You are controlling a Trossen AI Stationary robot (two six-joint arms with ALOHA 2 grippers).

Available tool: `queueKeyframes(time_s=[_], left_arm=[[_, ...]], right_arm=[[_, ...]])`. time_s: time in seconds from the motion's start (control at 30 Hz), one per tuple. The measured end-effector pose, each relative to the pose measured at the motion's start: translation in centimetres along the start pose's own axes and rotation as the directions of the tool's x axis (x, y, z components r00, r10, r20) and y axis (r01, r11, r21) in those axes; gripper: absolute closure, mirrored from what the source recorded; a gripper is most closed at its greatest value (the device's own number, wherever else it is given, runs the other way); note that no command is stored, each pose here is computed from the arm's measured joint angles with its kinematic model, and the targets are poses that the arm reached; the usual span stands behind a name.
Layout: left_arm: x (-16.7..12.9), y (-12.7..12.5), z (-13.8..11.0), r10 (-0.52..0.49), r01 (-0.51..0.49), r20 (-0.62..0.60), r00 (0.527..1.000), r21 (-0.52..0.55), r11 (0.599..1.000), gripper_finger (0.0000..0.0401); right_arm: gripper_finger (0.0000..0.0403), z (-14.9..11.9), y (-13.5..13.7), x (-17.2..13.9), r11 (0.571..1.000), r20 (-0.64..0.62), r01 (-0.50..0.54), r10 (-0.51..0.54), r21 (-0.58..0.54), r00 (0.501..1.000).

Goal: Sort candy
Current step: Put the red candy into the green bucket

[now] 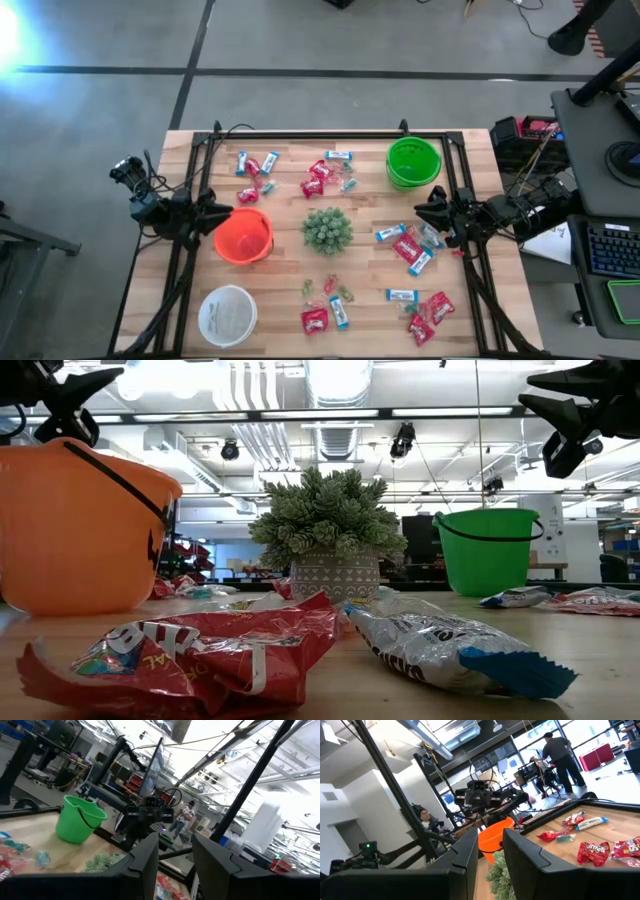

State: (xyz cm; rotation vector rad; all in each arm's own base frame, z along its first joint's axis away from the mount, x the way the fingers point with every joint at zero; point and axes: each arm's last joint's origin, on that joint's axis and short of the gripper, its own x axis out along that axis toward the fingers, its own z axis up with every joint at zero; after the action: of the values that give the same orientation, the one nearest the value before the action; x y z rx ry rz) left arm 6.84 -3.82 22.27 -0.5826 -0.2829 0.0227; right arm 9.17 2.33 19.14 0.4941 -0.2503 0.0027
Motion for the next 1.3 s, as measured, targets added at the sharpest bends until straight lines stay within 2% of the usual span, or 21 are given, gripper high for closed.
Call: queueKeyframes(time_s=[0.67, 0.9, 1.3], left_arm=[[0.0, -0.05, 0.07, -0.011, 0.011, 0.004, 1.0, -0.016, 1.0, 0.0298], [-0.01, -0.28, 0.22, -0.074, 0.074, 0.003, 0.997, -0.01, 0.997, 0.0298], [0.32, -0.32, -0.31, -0.011, 0.011, -0.012, 1.0, 0.03, 0.999, 0.0298]], right_arm=[[0.0319, -0.01, 0.0, 0.0, 1.0, -0.001, 0.0, 0.0, -0.002, 1.0], [0.0319, -0.03, -0.01, 0.0, 1.0, -0.003, 0.001, -0.001, -0.005, 1.0], [0.0319, -0.02, -0.01, 0.0, 1.0, -0.002, 0.001, -0.001, -0.003, 1.0]])
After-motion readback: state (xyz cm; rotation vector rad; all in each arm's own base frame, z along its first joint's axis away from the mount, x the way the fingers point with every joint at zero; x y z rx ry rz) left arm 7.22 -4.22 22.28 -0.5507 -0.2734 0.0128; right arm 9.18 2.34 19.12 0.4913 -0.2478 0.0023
